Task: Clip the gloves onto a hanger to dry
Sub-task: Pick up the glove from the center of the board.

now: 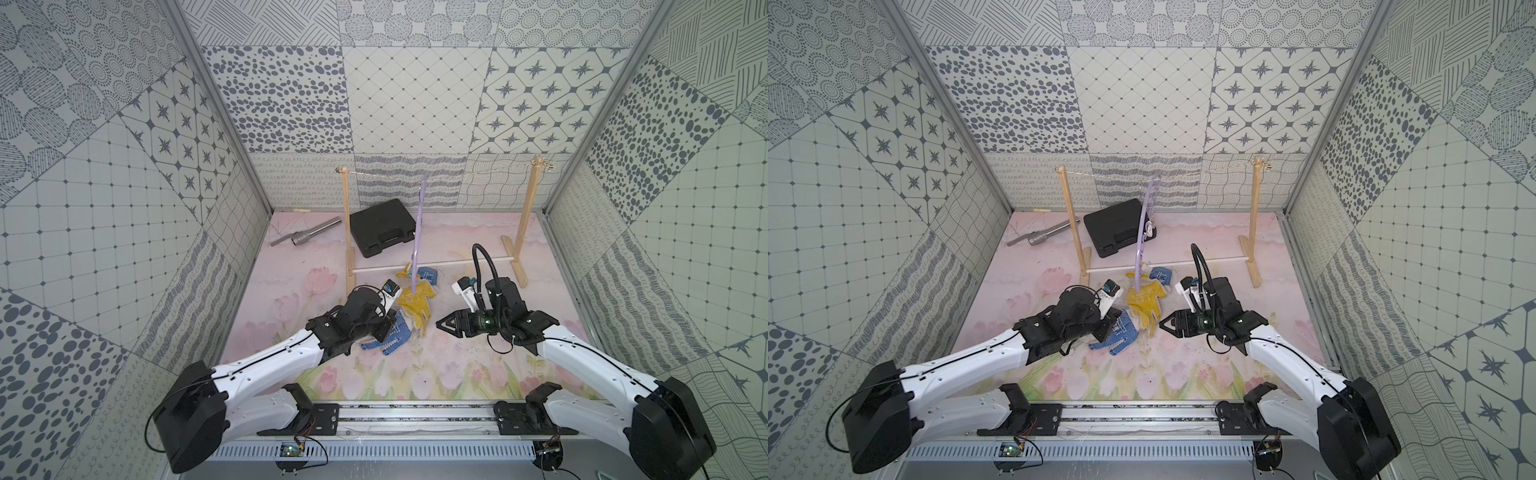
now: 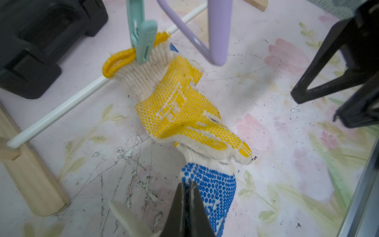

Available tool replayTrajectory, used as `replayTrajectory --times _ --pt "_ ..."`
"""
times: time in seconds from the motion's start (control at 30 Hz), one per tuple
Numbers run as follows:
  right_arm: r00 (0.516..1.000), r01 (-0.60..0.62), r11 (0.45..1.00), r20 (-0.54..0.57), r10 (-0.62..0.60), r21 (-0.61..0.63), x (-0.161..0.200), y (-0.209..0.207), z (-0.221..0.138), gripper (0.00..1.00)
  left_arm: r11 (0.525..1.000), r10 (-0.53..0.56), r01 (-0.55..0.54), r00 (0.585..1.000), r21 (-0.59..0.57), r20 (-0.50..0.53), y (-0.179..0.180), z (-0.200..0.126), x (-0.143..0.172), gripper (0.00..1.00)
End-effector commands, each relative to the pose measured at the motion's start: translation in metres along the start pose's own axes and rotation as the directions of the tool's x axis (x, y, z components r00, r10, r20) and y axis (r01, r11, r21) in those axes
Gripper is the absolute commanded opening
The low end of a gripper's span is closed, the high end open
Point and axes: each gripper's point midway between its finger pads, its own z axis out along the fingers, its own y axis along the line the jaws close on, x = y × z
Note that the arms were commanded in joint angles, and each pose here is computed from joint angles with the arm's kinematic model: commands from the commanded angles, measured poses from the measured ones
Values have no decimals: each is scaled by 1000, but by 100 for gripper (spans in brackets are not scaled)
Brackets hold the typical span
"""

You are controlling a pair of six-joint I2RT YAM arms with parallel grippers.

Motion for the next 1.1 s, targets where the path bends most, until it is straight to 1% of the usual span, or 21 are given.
replayTrajectory --times 0.0,0.07,0.17,0.23,0.3,0.43,0.47,0.53,0.67,0.7,0.87,0.93,1.0,1.07 --pt "998 16 998 56 -13 -63 -16 16 5 58 995 -52 58 995 -79 80 16 -37 -10 0" --pt "997 16 997 77 -10 -73 -21 22 5 58 995 -55 68 985 -76 162 16 -51 -27 0" --pt "994 1 995 107 10 -103 -29 28 7 58 994 -59 80 965 -70 257 16 -68 -51 0" --pt "993 2 991 114 13 -134 -32 35 7 58 996 -57 72 956 -42 289 11 -76 -64 0" --pt "992 21 984 128 2 -175 -35 45 6 59 998 -59 66 950 -15 308 6 -82 -72 0" --pt "985 51 976 175 -13 -211 -41 57 -4 68 999 -41 31 936 35 349 -6 -92 -86 0" --pt "982 57 974 189 -15 -219 -44 61 -6 69 999 -35 19 933 47 358 -9 -95 -88 0" --pt "978 59 969 210 -8 -239 -49 67 -10 69 997 -24 -8 925 83 379 -17 -99 -93 0" --pt "972 48 950 234 26 -308 -58 82 -17 61 976 0 -94 902 196 432 -42 -110 -102 0" --pt "968 62 941 249 24 -333 -61 89 -21 60 967 7 -118 898 226 440 -48 -112 -103 0" --pt "965 71 933 260 25 -354 -54 91 -27 63 936 11 -166 895 312 445 -66 -121 -104 0" --pt "968 84 923 250 14 -375 -51 95 -28 65 912 10 -192 895 363 447 -76 -128 -104 0" --pt "970 112 910 242 -13 -400 -47 100 -29 66 889 7 -220 883 400 470 -85 -136 -105 0" --pt "970 133 899 242 -31 -417 -45 104 -31 66 893 -2 -217 873 393 487 -84 -138 -108 0"
